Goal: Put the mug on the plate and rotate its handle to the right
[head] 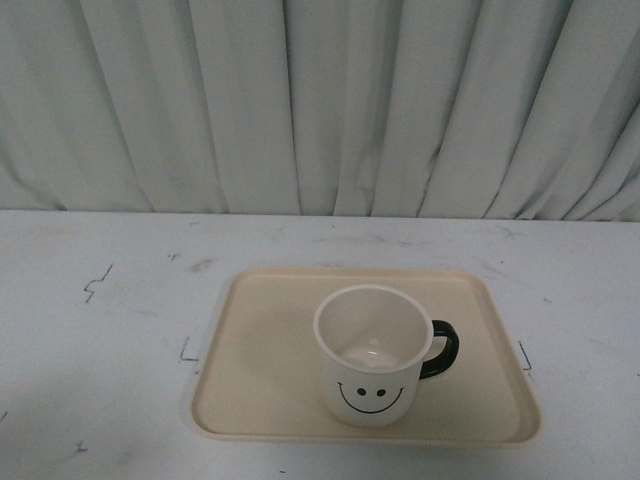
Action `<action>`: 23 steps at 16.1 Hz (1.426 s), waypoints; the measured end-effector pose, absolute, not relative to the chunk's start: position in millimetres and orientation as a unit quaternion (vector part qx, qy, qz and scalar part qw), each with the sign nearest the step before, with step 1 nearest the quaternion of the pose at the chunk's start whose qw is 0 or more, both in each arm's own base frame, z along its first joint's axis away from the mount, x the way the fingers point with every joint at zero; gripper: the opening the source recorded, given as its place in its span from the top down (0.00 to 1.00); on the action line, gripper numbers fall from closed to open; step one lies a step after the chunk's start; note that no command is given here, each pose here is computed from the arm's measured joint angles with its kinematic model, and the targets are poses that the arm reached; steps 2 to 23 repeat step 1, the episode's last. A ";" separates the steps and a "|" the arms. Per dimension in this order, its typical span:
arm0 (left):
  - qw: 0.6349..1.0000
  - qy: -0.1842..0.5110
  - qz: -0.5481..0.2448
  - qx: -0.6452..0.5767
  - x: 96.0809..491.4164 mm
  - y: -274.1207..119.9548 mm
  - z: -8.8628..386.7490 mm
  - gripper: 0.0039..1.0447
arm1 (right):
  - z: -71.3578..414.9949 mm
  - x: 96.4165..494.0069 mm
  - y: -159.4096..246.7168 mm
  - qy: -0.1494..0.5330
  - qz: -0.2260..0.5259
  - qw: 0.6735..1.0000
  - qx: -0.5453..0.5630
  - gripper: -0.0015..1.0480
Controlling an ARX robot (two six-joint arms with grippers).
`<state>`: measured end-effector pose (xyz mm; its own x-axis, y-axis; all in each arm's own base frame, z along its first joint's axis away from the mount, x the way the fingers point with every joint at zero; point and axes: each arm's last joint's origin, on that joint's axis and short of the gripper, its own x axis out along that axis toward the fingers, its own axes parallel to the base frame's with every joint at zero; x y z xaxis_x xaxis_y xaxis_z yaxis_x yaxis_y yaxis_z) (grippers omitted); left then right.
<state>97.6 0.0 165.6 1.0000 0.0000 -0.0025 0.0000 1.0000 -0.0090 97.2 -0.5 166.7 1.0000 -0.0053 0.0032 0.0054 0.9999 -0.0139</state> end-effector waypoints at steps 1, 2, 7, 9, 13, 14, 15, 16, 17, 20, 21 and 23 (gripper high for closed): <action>1.000 0.001 0.000 -0.004 97.6 0.0 165.6 0.06 | 166.8 97.2 -0.5 -0.002 -0.003 1.000 -0.006 0.06; 1.000 0.001 0.000 -0.004 97.6 0.0 165.6 0.06 | 166.8 97.2 -0.5 -0.002 -0.003 1.000 -0.006 0.06; 1.000 0.001 0.000 -0.004 97.6 0.0 165.6 0.06 | 166.8 97.2 -0.5 -0.002 -0.003 1.000 -0.006 0.06; 1.000 0.001 0.000 -0.004 97.6 0.0 165.6 0.06 | 166.8 97.2 -0.5 -0.002 -0.003 1.000 -0.006 0.06; 1.000 0.001 0.000 -0.004 97.6 0.0 165.6 0.06 | 166.8 97.2 -0.5 -0.002 -0.003 1.000 -0.006 0.06; 1.000 0.001 0.000 -0.004 97.6 0.0 165.6 0.06 | 166.8 97.2 -0.5 -0.002 -0.003 1.000 -0.006 0.06; 1.000 0.001 0.000 -0.004 97.6 0.0 165.6 0.06 | 166.8 97.2 -0.5 -0.002 -0.003 1.000 -0.006 0.06; 1.000 0.001 0.000 -0.004 97.6 0.0 165.6 0.06 | 166.8 97.2 -0.5 -0.002 -0.003 1.000 -0.006 0.06; 1.000 0.001 0.000 -0.004 97.6 0.0 165.6 0.06 | 166.8 97.2 -0.5 -0.002 -0.003 1.000 -0.006 0.06; 1.000 0.001 0.000 -0.004 97.6 0.0 165.6 0.06 | 166.8 97.2 -0.5 -0.002 -0.003 1.000 -0.006 0.06; 1.000 0.001 0.000 -0.004 97.6 0.0 165.6 0.06 | 166.8 97.2 -0.5 -0.002 -0.003 1.000 -0.006 0.06; 1.000 0.001 0.000 -0.004 97.6 0.0 165.6 0.06 | 166.8 97.2 -0.5 -0.002 -0.003 1.000 -0.006 0.06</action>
